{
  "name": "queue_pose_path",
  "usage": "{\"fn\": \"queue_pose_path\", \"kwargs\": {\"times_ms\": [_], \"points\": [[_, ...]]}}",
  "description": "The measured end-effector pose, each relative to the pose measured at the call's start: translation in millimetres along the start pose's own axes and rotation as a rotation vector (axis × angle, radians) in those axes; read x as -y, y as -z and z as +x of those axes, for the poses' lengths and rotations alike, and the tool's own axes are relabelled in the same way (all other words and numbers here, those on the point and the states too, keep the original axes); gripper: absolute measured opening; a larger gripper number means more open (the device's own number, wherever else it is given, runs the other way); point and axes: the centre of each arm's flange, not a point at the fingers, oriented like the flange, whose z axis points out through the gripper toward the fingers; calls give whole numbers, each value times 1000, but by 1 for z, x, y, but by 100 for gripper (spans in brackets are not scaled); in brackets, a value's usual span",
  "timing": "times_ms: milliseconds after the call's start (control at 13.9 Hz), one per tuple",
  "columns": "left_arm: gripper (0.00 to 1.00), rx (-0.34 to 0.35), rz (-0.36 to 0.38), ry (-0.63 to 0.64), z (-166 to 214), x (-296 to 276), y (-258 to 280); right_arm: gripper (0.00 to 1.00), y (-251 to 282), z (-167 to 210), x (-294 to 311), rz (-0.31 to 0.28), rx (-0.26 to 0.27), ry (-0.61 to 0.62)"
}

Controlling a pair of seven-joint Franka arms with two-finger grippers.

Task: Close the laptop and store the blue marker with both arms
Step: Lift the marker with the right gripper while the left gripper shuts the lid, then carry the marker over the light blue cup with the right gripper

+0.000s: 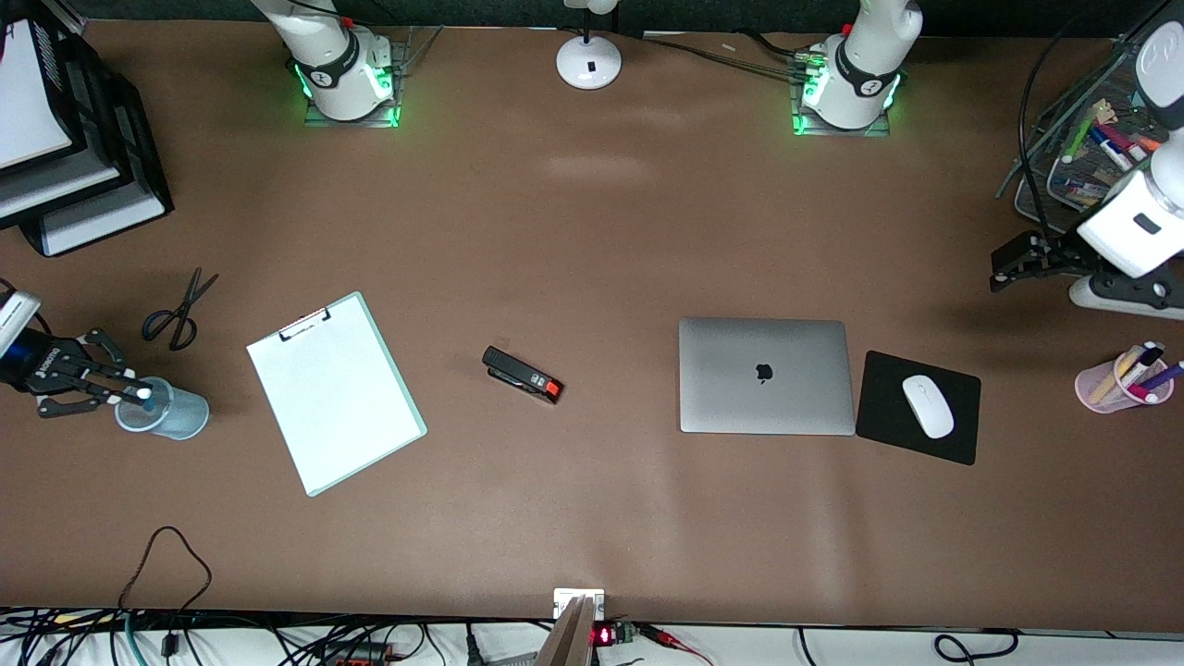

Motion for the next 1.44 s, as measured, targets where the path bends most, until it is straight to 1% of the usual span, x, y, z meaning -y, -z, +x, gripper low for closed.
{"fn": "queue_pose_path", "kwargs": {"times_ms": [72,215,574,1148,1435], "points": [[100,-5,1,-4,-3,-3,6,18,-1,-9,2,-4,-7,7],[100,10,-1,-14,-9,-10,13,18,0,-21,4,-10,-9,24],[100,42,-6,-28,-13,-19,12,18,7,-43,-4,-32,1,43],[100,48,-7,-34,-13,-22,12,18,-3,-92,15,-18,-14,-26],[100,50,-8,-33,-14,-22,12,18,-9,-104,20,-11,-23,-45]]}}
